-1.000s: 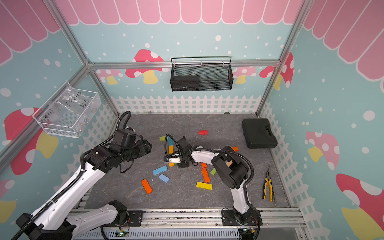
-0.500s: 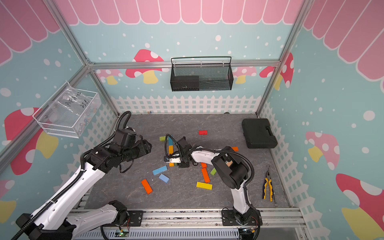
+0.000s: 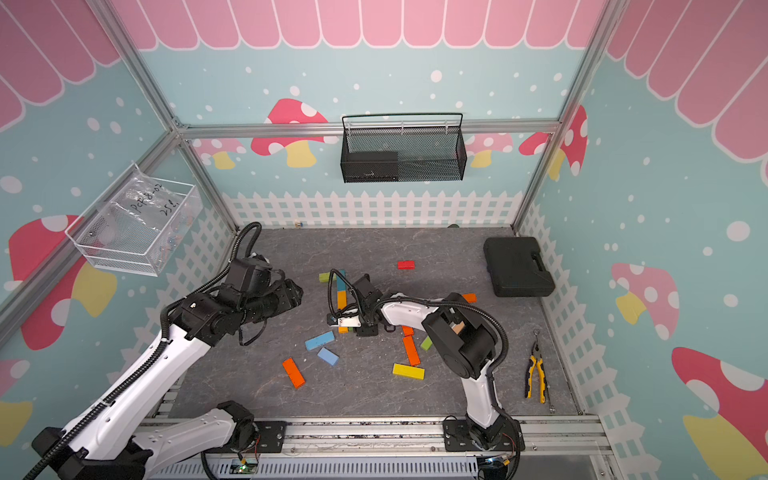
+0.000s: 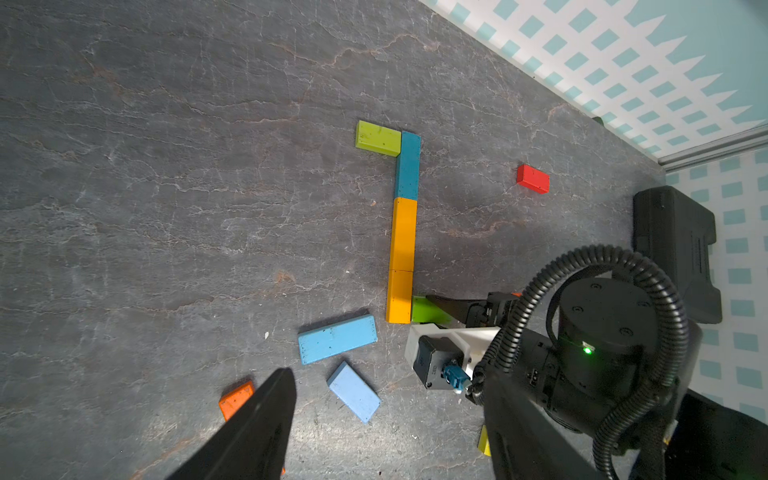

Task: Assemble a giraffe with building blocks
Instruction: Assemble the building block at the center of the board.

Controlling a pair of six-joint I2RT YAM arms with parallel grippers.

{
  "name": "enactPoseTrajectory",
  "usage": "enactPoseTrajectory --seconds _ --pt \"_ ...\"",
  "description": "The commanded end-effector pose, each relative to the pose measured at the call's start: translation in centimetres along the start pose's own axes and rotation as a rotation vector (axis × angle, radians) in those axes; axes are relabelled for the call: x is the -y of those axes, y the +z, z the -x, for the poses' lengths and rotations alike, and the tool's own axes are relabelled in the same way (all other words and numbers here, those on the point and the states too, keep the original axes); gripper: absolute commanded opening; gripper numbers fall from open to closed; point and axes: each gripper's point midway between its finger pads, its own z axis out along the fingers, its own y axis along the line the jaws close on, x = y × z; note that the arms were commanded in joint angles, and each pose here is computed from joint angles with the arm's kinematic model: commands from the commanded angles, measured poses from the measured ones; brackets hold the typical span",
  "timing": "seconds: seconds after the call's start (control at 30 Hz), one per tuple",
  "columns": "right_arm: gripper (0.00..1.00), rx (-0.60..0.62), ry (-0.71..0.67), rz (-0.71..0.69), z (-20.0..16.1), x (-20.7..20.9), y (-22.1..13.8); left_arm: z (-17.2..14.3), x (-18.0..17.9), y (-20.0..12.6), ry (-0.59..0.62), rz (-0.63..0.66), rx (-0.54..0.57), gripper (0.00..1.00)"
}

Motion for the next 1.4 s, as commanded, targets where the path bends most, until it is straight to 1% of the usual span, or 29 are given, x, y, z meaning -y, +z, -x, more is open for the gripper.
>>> enactPoseTrajectory --seconds 0.0,0.13,0.33,0.47,0.6,0.73,0.83,1.0,1.1,1.27,1.37 --pt "0.33 -0.07 -0.002 0.111 -1.7 -3.0 1.1 0.1 -0.5 -0.1 -0.002 0.009 0.016 0.74" --pt "0.33 -0.067 0.0 0.11 -1.5 -2.9 1.3 0.1 -0.6 -0.1 -0.004 0.009 0.017 0.74" --pt "0.38 -0.066 0.005 0.105 -1.4 -2.8 1.4 0.1 -0.7 -0.2 -0.004 0.011 0.018 0.74" --pt "0.43 -0.069 0.005 0.094 -1.4 -2.5 1.4 0.1 -0.7 -0.2 -0.005 0.009 0.018 0.74" --pt "0.52 -0.054 0.003 0.069 -1.0 -2.0 0.8 0.1 -0.7 -0.2 -0.006 0.011 0.019 0.74" --pt "0.6 -0.021 0.0 0.032 0.0 -1.2 -0.3 0.0 -0.7 -0.1 -0.006 0.012 0.015 0.75" --pt "0.64 0.014 -0.005 -0.001 0.9 -0.6 -1.7 0.1 -0.7 -0.3 -0.004 0.007 0.016 0.77" --pt "0.66 0.121 -0.006 -0.104 3.5 0.9 -6.9 0.0 -1.2 -0.5 0.001 0.039 0.005 0.77" --pt "0.67 0.211 0.016 -0.184 4.9 1.7 -10.5 -0.7 -1.9 0.0 0.005 0.086 -0.03 0.77" --pt "0.67 0.387 0.091 -0.344 6.6 2.7 -15.9 -3.4 -4.4 2.1 0.041 0.253 -0.169 0.77" --pt "0.66 0.45 0.172 -0.445 6.6 3.6 -18.0 -5.9 -5.0 4.0 0.069 0.337 -0.264 0.77"
